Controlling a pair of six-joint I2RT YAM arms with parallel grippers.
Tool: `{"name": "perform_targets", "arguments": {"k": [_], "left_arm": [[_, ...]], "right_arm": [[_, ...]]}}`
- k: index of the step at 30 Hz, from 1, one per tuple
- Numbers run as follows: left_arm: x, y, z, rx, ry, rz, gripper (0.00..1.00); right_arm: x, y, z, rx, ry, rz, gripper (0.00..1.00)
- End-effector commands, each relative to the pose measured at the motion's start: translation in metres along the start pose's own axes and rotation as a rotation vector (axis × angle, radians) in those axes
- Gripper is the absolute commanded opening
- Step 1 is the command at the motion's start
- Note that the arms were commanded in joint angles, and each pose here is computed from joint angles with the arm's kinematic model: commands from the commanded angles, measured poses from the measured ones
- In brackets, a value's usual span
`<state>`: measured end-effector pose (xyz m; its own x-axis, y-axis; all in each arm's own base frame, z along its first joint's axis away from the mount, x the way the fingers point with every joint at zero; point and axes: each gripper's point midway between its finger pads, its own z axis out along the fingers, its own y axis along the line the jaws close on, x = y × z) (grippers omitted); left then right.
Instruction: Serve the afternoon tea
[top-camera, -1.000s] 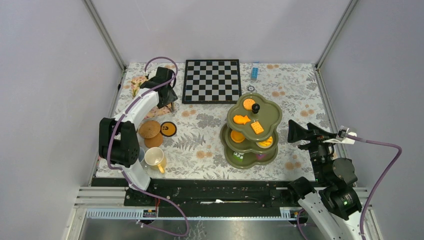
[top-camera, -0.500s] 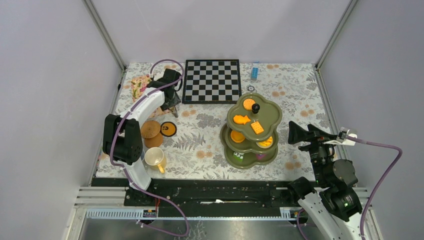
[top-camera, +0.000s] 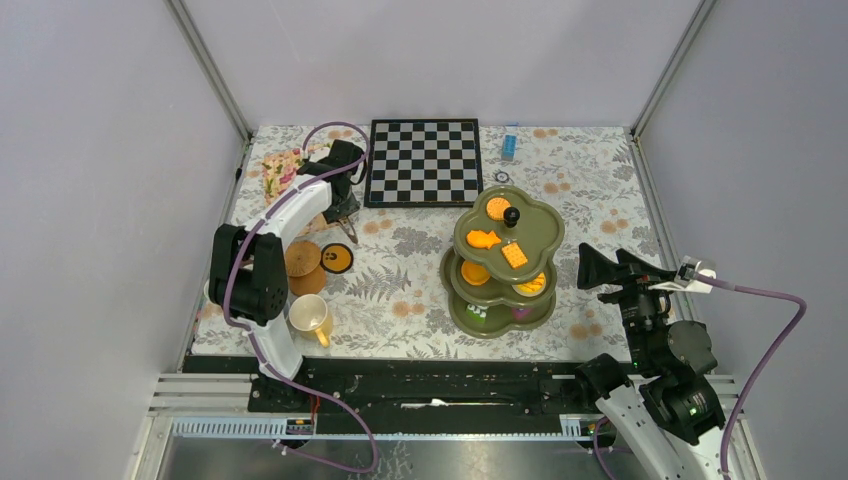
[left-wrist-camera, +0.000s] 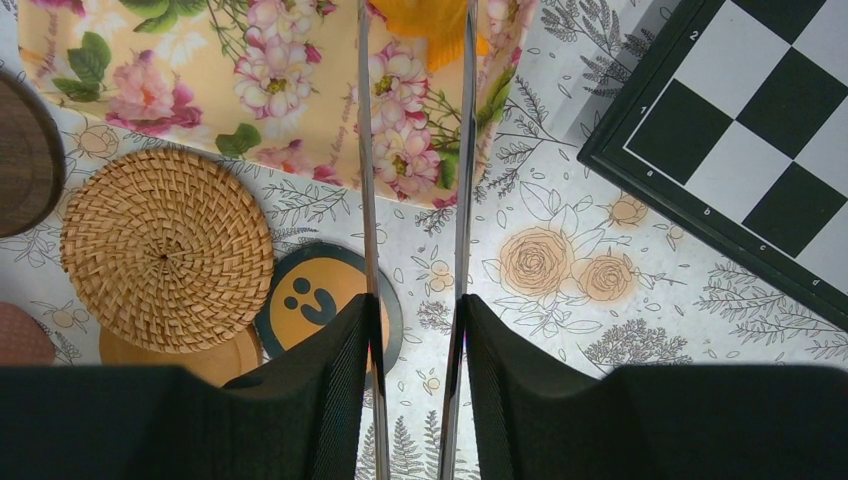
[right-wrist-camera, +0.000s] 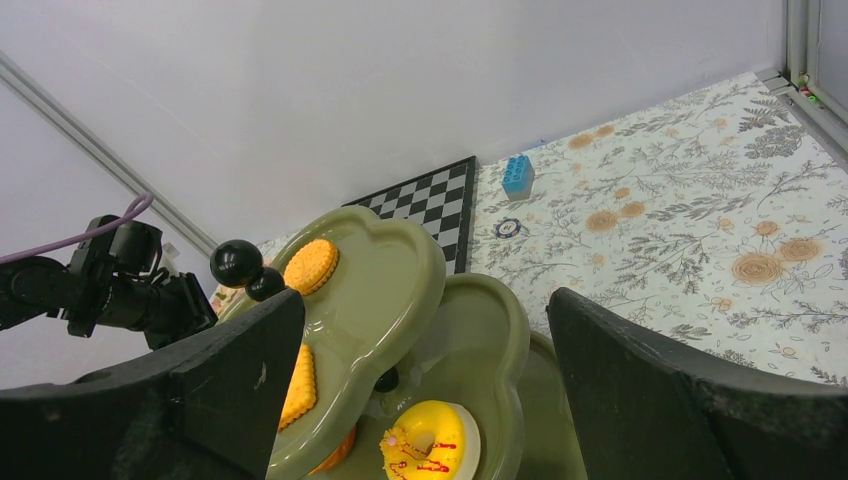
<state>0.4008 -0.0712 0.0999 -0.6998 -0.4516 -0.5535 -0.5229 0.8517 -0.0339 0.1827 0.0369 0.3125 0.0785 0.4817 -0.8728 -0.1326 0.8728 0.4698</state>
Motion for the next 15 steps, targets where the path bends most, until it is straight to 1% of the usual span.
{"name": "perform_targets", "arguments": {"k": [1,8,15], "left_arm": [[-0.025,-0.005,-0.014,0.015,-0.078,-0.016,0.34],[-0.044,-0.002,-0.035,0.033,-0.145,-0.024,0.28],[-0.06,0.005,-0.057,0.046,-0.206,-0.015,0.26]], "right_arm": [[-0.008,0.0,-0.002,0.0,-0.032,0.0,0.98],[-0.008,0.0,-0.001,0.002,-0.032,-0.002,0.98],[-0.007,0.0,-0.001,0.003,-0.03,-0.001,0.98]]}}
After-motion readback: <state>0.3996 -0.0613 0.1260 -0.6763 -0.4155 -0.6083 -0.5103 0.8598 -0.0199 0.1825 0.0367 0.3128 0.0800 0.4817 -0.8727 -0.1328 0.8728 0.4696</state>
